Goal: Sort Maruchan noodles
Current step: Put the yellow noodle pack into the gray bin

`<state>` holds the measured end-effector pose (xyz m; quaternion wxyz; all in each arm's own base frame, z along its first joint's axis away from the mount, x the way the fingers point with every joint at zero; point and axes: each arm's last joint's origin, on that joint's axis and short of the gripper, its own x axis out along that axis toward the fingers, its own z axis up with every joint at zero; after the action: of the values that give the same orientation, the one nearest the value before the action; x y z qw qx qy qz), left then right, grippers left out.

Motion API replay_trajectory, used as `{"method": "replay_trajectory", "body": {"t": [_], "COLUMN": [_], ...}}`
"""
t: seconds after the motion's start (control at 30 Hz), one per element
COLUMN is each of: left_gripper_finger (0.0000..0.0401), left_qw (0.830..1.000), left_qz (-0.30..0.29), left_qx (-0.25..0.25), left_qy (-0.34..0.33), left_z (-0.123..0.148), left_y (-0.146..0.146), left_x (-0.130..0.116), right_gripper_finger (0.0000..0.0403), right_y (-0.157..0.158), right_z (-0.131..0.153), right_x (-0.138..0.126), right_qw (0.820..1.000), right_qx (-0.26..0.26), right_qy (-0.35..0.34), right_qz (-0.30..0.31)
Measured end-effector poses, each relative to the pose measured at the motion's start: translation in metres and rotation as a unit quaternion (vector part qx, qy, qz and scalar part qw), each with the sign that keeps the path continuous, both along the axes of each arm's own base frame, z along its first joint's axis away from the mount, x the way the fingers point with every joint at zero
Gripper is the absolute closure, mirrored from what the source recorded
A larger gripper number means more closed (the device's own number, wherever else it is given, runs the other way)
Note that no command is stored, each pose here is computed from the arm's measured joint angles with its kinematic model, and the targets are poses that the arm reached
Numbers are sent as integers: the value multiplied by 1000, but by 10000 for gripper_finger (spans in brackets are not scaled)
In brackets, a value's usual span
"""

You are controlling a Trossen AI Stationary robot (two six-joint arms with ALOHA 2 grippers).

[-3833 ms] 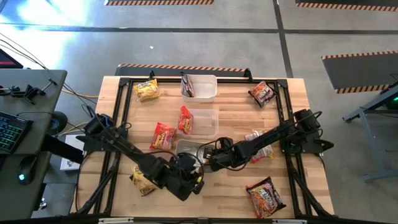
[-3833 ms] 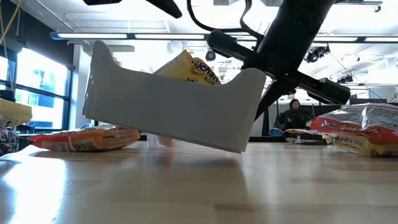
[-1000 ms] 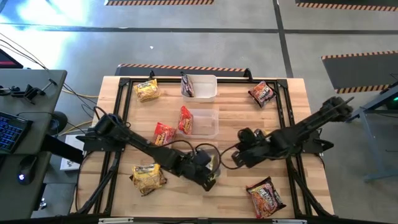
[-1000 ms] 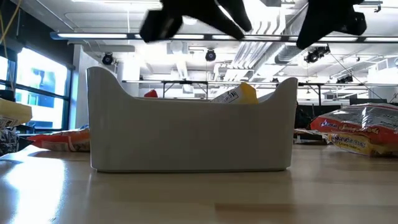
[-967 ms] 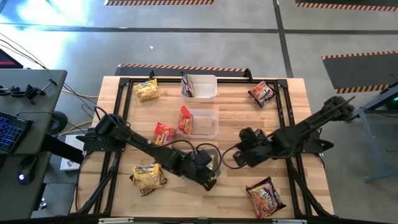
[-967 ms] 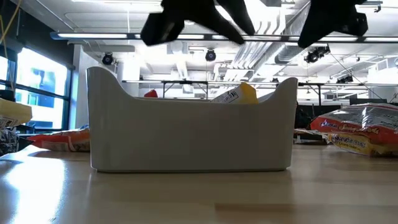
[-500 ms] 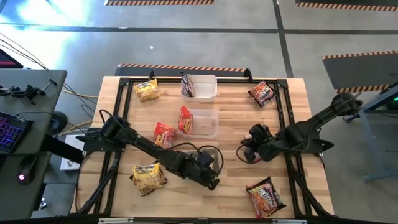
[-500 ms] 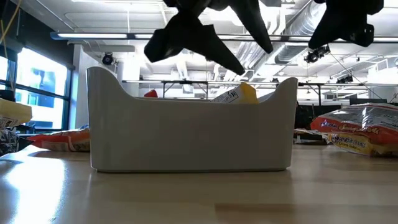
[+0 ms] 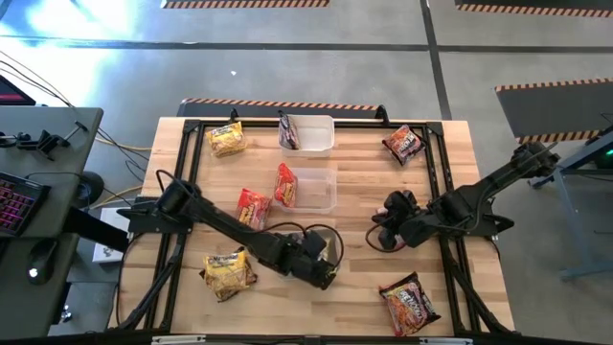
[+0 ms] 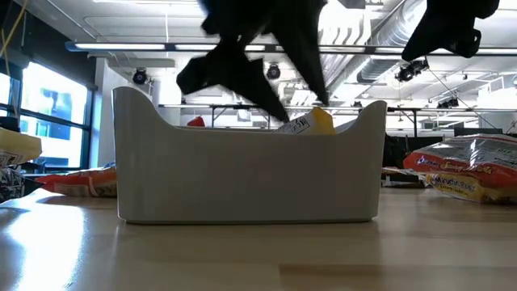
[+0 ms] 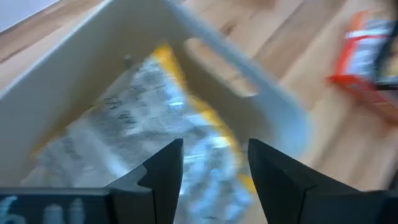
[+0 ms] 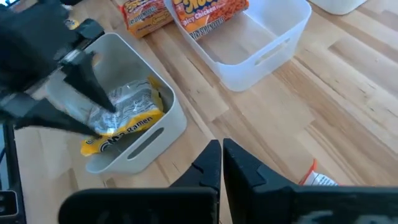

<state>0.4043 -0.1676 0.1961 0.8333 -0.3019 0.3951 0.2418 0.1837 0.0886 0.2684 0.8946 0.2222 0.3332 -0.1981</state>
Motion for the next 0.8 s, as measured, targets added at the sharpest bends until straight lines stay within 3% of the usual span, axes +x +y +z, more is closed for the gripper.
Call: {"method": "replay_trajectory", "body": {"t": [0.8], "left_gripper_finger": [217], "left_qw": [998], "left_qz": [-49], "left_qx": [-20], "left_qy": [37], "left_z": [-6], "left_y": [13], "left_x": [5], "right_gripper_finger": [403], "right_y": [-1], "right_z": [0], "right_x": [0], "right_qw": [1000], "right_qx": [-15], "right_qy": [-6], "right_qz": [-6]}}
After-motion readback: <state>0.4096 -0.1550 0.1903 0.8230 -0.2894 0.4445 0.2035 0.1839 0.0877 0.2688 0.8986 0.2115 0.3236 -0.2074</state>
